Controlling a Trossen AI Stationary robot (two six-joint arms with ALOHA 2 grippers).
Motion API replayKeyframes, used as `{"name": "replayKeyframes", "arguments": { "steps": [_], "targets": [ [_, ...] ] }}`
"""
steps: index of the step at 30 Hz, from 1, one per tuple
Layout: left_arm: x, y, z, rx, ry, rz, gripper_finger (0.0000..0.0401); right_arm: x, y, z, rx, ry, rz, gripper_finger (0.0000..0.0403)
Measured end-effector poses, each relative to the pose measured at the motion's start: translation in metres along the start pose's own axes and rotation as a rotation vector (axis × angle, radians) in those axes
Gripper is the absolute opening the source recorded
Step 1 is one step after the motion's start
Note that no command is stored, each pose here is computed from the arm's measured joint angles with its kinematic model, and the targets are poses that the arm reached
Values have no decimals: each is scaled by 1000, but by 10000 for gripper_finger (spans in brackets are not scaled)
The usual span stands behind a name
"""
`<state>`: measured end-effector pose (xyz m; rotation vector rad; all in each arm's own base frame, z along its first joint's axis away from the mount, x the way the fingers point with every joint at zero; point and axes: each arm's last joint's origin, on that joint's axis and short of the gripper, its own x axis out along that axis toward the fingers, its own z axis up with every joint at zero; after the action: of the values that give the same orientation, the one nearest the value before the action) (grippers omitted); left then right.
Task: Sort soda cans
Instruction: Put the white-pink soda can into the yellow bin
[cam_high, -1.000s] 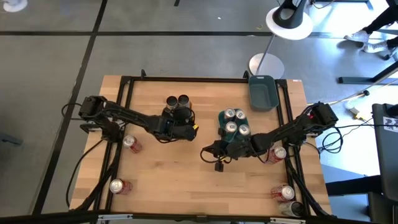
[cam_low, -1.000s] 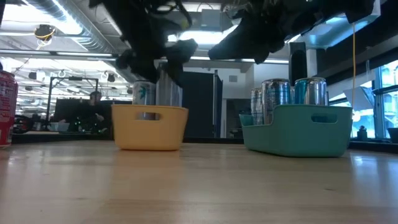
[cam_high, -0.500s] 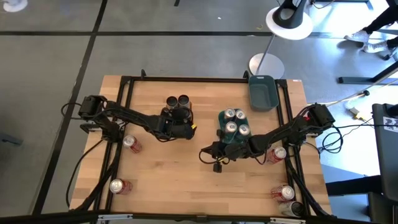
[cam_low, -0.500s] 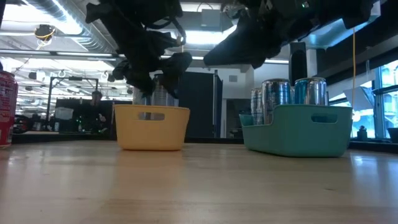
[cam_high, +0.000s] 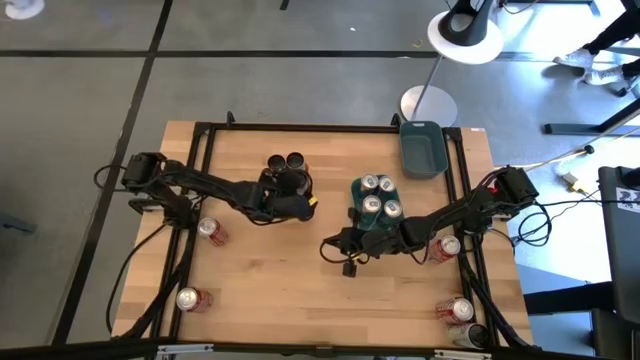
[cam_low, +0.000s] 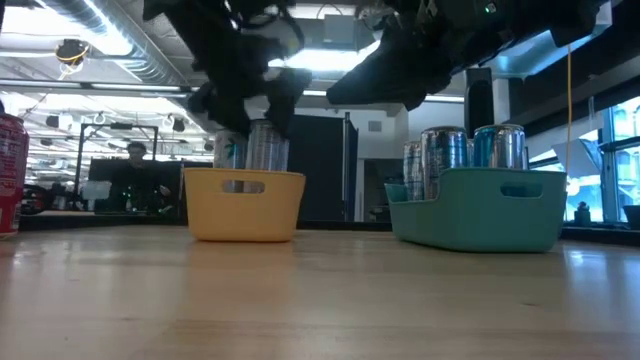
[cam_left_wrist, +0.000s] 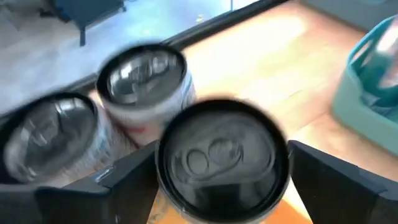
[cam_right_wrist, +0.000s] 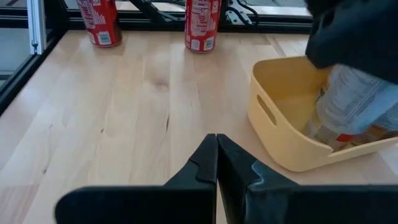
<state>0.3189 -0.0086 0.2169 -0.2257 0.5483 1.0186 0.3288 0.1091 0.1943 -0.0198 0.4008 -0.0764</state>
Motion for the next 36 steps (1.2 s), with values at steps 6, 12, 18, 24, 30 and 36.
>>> {"name": "replayKeyframes", "arguments": {
  "steps": [6,12,18,24,30,36],
  "targets": [
    [-29,8,25,58,-57,-76,326,-3,-1,5,-38,-30,-5,5],
    [-73,29,49,99,-148,-187,327,-18,-5,21,-60,-71,0,5],
    [-105,48,61,127,-218,-262,327,-32,-9,38,-73,-143,-6,5],
    [-114,53,63,210,-245,-279,327,-60,-14,66,-211,-112,-49,14],
    [-114,53,63,283,-254,-269,327,-126,-13,113,-123,127,25,111],
    [-108,55,66,336,-258,-237,327,-183,-8,152,23,300,45,259]
  ]
}}
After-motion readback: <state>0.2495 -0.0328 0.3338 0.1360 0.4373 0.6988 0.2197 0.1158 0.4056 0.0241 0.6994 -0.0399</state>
